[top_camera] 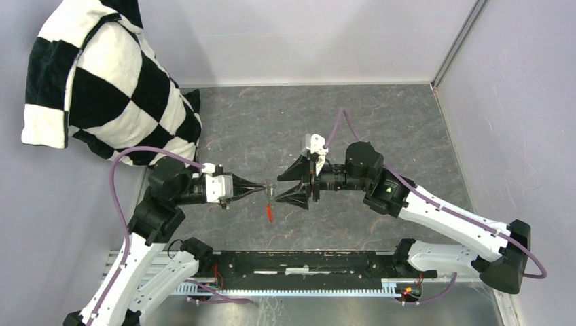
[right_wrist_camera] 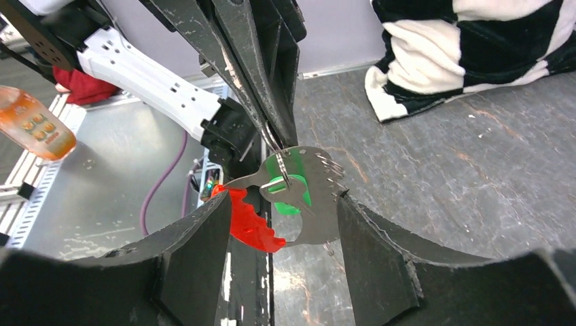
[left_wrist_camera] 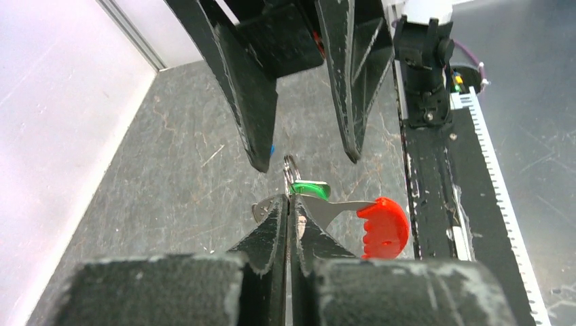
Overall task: Put the keys on the keyring
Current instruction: Adjust the key on the keyring.
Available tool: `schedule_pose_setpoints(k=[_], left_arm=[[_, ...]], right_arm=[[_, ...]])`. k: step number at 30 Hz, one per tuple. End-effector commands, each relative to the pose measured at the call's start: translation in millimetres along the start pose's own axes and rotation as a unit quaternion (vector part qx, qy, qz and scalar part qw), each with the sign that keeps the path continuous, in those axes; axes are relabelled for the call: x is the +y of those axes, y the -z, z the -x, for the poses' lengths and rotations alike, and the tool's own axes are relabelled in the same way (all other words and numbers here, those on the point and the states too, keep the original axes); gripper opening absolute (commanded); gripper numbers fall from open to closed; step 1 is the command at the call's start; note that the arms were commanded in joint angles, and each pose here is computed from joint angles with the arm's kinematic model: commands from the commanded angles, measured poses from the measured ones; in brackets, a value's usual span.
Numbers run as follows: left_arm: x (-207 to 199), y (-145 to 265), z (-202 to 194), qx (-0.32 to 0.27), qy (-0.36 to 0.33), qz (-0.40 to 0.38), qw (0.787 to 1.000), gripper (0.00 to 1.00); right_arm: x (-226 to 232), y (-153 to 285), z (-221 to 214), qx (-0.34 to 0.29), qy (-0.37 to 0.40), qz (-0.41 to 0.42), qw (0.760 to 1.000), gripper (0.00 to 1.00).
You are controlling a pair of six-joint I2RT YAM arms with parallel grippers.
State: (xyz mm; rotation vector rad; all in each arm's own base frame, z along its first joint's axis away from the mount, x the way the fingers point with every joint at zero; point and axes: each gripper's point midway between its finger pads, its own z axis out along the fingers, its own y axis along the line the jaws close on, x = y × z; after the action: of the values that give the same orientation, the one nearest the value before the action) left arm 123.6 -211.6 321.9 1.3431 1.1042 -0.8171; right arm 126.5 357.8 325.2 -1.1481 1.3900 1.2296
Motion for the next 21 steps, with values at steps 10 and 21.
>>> schedule_pose_setpoints(k=[10,21], left_arm=[[2.1,-2.7,34.2,-0.061,0.006,-0.006,0.998,0.02],[2.9,-1.9,43.0,-0.075,-0.012,-0.007,0.997,0.02]], right_arm=[[15.1,3.3,43.7,-0.107,-0.013,0.034,0.994,0.4],[16.2,5.7,33.8,-0.097,-0.028,0.044,0.994,0.18]])
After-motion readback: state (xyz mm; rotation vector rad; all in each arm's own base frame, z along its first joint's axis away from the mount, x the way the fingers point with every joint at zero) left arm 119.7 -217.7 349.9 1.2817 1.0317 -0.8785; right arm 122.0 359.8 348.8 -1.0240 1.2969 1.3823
